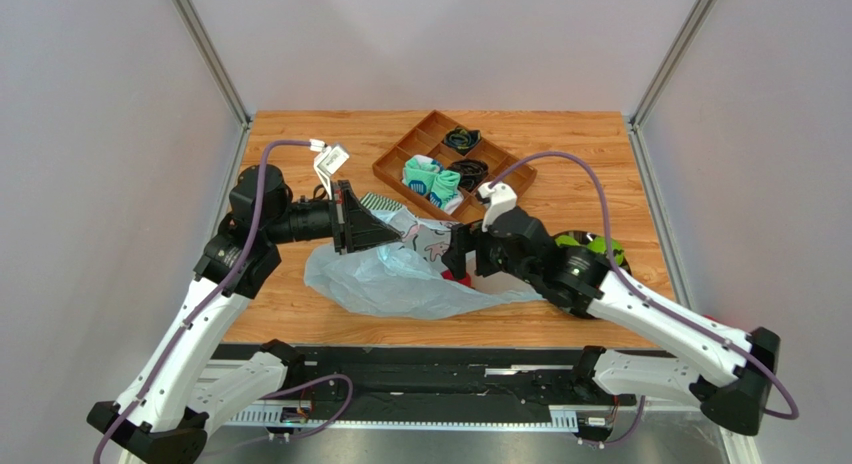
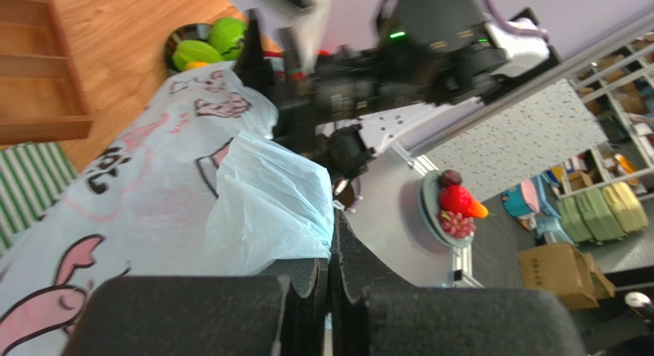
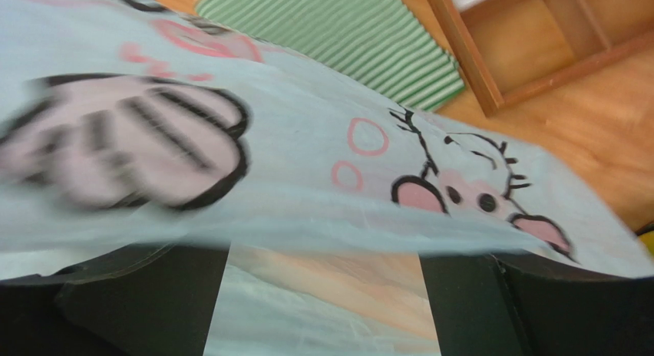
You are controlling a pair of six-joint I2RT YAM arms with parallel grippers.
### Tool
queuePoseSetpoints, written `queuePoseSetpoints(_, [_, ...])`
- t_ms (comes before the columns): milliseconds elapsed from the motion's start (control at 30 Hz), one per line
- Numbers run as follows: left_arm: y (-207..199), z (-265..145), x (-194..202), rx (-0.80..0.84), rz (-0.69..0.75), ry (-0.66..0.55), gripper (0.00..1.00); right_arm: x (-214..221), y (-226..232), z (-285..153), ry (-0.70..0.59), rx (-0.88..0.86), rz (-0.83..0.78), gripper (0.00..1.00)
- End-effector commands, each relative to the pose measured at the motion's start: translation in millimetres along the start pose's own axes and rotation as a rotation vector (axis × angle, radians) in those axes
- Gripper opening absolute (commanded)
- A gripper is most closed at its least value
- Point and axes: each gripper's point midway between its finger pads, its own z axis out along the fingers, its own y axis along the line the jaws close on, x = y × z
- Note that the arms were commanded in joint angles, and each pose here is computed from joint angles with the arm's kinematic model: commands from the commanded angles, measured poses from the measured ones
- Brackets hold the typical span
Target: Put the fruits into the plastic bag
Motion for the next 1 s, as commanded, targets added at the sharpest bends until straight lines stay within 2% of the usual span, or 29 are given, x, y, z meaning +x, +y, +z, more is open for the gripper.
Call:
queuePoseSetpoints(0, [16,-6,-11,-0.092,0.070,-0.030,0.00,-48,22,-42,-0.214,-0.159,-0.007,0.90])
queuePoseSetpoints(167, [36,-5,-14,-0.157,0.100,-0.021,0.00,-70,43,-83,-0.316,-0.309,-0.009,0.89])
queuePoseSetpoints(267, [50,-4,-15,-0.194,0.113,-0.015,0.00,-84,24,-100,-0.357,-0.214,0.030,0.90])
queuePoseSetpoints(400, [61,-3,-15,-0.221,0.146,-0.009,0.00,-95,-36,-109,-0.354,0.111,0.046,0.95])
queuePoseSetpoints(433, [63,-4,-15,-0.227,0.159,-0.008,0.00,-85,-54,-106,-0.296,0.190,0.037,0.95])
queuePoseSetpoints(500, [68,-4,-16,-0.245,0.170,-0.007,0.00,-92,-86,-114,-0.295,0.298,0.099,0.97])
queuePoseSetpoints(667, [82,-6,-16,-0.291,0.196,0.004,0.00,-79,-159,-126,-0.247,0.485,0.264,1.00])
queuePoseSetpoints(800, [89,-7,-13,-0.310,0.214,0.014,0.00,-44,-234,-145,-0.189,0.747,0.463,1.00])
queuePoseSetpoints(967, [97,-6,-11,-0.325,0.220,0.013,0.00,14,-289,-166,-0.132,1.067,0.668,1.00])
